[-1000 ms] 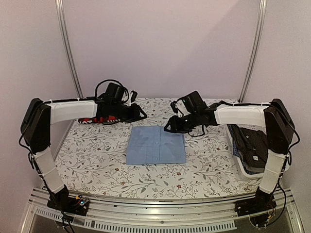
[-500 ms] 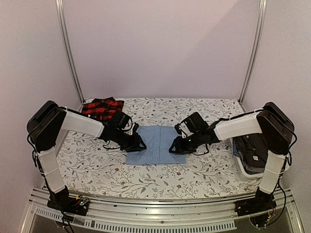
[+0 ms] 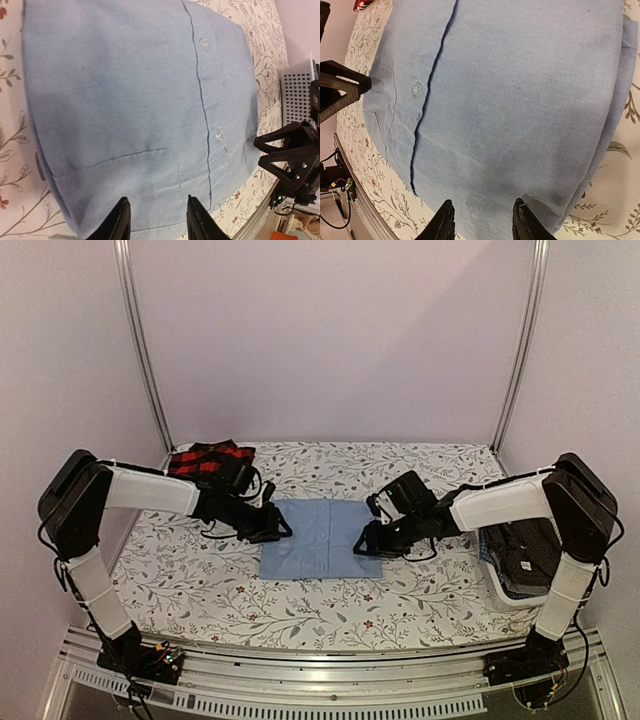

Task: Fold and stack the long sleeve shirts
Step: Smooth out the square-folded shirt at the center of the board.

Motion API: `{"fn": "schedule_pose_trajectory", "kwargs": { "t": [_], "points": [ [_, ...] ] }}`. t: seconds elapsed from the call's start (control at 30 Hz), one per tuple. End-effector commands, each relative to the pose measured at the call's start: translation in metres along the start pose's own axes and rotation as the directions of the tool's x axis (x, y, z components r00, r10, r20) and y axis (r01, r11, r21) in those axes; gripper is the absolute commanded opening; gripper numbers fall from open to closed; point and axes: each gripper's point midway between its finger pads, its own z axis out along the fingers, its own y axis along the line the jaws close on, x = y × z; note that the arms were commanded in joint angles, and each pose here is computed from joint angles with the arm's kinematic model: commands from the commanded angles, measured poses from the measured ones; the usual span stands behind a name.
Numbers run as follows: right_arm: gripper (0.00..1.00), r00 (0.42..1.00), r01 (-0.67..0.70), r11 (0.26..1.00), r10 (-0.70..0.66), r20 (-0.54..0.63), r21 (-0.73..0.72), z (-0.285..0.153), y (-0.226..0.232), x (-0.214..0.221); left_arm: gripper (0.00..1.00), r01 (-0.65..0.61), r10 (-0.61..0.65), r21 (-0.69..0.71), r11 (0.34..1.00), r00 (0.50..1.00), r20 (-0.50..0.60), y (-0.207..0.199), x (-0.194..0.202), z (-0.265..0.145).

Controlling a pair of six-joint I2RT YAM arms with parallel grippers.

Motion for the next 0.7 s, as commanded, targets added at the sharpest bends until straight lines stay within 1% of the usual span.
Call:
{"fn": "schedule_pose_trajectory", "kwargs": {
  "t": [0.0, 0.1, 0.3, 0.53, 0.67],
  "points": [
    [0.39, 0.998, 0.020, 1.000, -0.021, 0.061, 0.024, -0.025, 0.006, -0.013, 0.38, -0.001, 0.003, -0.040, 0.999, 0.999, 0.047, 0.015, -0.011, -0.032],
    [0.39, 0.996, 0.027, 0.999, -0.029, 0.079, 0.033, -0.032, 0.008, -0.018, 0.39, 0.028, -0.026, -0.030, 0.999, 0.999, 0.045, 0.027, -0.009, -0.041],
    [0.39, 0.994, 0.057, 0.997, -0.062, 0.086, 0.060, -0.031, 0.010, -0.029, 0.44, 0.033, -0.031, -0.050, 0.998, 0.999, 0.044, 0.040, -0.008, -0.046],
    [0.38, 0.994, 0.048, 0.995, -0.056, 0.091, 0.084, -0.029, -0.002, -0.036, 0.47, 0.041, -0.041, -0.030, 0.999, 0.999, 0.006, 0.051, -0.009, -0.029],
    [0.36, 0.996, 0.037, 0.995, -0.045, 0.081, 0.089, -0.023, -0.011, -0.035, 0.47, 0.040, -0.041, -0.061, 0.997, 0.999, -0.010, 0.059, -0.011, -0.019]
  ]
}}
